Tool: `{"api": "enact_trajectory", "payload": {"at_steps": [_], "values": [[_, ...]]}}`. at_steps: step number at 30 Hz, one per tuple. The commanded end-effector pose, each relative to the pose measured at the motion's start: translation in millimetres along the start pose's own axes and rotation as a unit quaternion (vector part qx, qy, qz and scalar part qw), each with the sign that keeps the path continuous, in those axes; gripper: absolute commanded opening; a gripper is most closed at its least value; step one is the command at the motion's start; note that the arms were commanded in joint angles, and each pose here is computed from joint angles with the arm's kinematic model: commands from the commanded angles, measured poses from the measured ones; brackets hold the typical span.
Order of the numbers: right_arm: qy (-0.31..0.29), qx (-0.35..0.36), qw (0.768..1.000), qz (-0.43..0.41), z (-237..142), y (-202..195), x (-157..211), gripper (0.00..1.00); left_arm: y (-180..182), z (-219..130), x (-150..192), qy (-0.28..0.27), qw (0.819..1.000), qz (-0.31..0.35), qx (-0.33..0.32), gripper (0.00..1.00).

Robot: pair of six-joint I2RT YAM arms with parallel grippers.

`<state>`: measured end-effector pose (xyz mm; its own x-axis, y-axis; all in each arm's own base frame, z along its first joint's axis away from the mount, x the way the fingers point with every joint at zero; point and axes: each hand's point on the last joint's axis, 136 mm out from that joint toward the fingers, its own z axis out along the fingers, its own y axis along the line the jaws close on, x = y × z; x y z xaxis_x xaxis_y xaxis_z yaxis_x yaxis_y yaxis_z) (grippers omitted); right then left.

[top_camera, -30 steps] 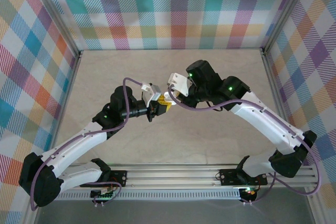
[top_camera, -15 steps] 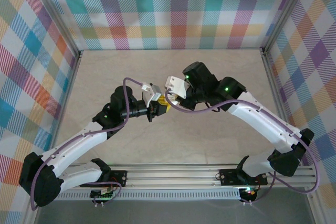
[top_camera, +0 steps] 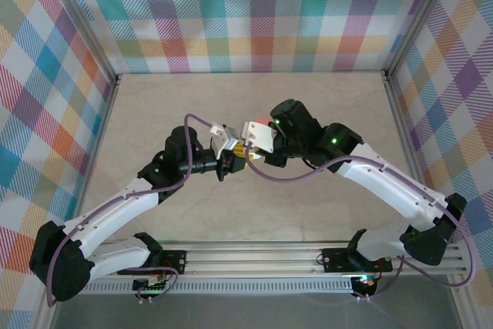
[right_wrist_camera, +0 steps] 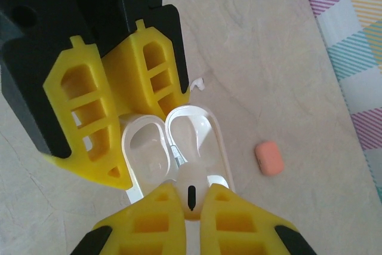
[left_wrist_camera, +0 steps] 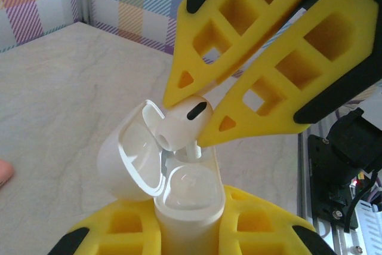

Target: Insert wireless bluetooth earbuds into charging case

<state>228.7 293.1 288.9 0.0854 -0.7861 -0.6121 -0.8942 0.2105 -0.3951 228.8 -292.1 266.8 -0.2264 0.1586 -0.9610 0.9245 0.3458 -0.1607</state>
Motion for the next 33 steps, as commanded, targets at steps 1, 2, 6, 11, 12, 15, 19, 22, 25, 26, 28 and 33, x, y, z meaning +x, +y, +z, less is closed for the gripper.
{"api": "enact_trajectory", "payload": {"at_steps": [1,2,6,11,12,15,19,22,25,26,28,33], "values": [[0.013,-0.016,0.999,-0.026,1,11,9,0.09,-10,-4,-37,-0.062,0.997,0.034,0.013,0.00],[0.017,-0.010,0.999,-0.029,0,9,10,0.09,-10,-4,-37,-0.062,0.997,0.033,0.013,0.00],[0.019,-0.002,0.999,-0.039,-4,6,11,0.09,-10,-4,-36,-0.058,0.998,0.031,0.014,0.00],[0.023,0.010,0.999,-0.047,-7,3,13,0.09,-12,-4,-36,-0.058,0.998,0.029,0.019,0.00],[0.025,0.012,0.998,-0.049,-7,2,14,0.09,-12,-4,-36,-0.057,0.998,0.028,0.019,0.00],[0.031,0.019,0.998,-0.056,-7,0,17,0.09,-13,-4,-36,-0.057,0.998,0.028,0.021,0.00],[0.033,0.020,0.997,-0.063,-7,1,18,0.09,-13,-4,-37,-0.057,0.998,0.026,0.023,0.00],[0.031,0.017,0.997,-0.064,-7,2,18,0.09,-14,-4,-37,-0.056,0.998,0.026,0.023,0.00],[0.024,0.004,0.998,-0.060,-6,8,16,0.09,-14,-4,-39,-0.060,0.998,0.026,0.023,0.00],[0.022,-0.003,0.998,-0.058,-6,10,16,0.09,-14,-4,-40,-0.061,0.997,0.026,0.024,0.00],[0.020,-0.017,0.998,-0.055,-5,16,17,0.09,-14,-5,-41,-0.063,0.997,0.027,0.024,0.00],[0.004,-0.066,0.996,-0.063,-11,37,18,0.12,-15,-5,-45,-0.068,0.997,0.028,0.025,0.00]]}}
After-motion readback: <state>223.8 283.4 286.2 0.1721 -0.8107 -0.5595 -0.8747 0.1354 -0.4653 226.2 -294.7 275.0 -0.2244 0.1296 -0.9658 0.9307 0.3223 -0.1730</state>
